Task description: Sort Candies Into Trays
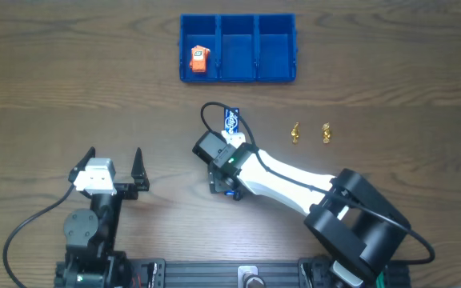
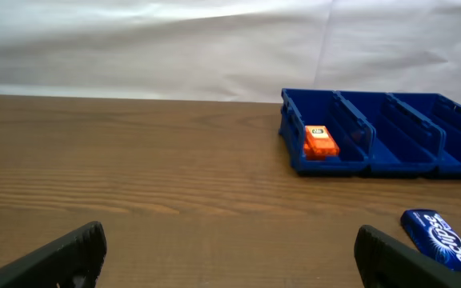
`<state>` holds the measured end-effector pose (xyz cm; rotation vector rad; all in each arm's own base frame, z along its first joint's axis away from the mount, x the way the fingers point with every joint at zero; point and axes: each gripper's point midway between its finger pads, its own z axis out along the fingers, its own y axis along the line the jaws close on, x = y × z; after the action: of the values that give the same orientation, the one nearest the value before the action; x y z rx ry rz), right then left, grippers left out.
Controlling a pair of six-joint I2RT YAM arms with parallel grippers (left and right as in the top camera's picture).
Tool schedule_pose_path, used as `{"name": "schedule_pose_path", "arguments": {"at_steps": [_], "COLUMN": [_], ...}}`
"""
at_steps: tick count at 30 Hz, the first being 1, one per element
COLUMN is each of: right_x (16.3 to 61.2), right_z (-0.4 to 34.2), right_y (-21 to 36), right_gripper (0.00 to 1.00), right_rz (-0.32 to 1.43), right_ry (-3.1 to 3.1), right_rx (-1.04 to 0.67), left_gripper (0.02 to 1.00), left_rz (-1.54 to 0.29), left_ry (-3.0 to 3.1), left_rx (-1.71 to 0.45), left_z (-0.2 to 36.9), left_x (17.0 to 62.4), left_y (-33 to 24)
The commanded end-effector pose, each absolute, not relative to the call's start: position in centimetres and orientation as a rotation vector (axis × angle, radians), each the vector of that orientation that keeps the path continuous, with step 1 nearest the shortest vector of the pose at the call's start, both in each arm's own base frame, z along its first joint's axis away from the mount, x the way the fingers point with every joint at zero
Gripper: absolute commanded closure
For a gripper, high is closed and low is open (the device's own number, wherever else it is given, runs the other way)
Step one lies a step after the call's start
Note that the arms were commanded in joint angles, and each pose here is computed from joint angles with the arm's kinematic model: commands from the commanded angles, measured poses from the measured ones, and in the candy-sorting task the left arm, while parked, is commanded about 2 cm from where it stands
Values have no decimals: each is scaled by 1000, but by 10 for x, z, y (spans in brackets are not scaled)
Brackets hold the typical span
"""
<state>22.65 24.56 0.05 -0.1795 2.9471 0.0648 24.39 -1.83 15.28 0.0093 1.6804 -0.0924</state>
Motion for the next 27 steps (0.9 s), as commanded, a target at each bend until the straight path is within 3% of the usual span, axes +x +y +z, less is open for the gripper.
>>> {"name": "schedule_pose_path", "arguments": {"at_steps": [1, 6, 13, 19, 22, 27], "right_x": [232, 231, 232, 235, 253, 323], "right_z": [0, -1, -1, 2, 30, 128], "right_y": [249, 252, 254, 256, 254, 239], "right_gripper": [264, 380, 768, 814, 818, 833], "right_rz": [47, 53, 64, 70, 15, -102], "right_ry": [2929, 2924, 2918, 2912, 2853, 2641], "right_rx": [-170, -182, -181, -169, -139, -84], "left_gripper": [20, 20, 23, 20, 20, 20], "left_rz": [-68, -67, -67, -67, -67, -67], "left_ry": [1733, 1733, 1733, 1733, 1733, 1733], "left_rx": [13, 13, 13, 13, 13, 13], "left_z": [135, 135, 135, 135, 135, 135], "left_x": [243, 243, 243, 243, 243, 243], "left_y": [-16, -16, -16, -16, -16, -16]}}
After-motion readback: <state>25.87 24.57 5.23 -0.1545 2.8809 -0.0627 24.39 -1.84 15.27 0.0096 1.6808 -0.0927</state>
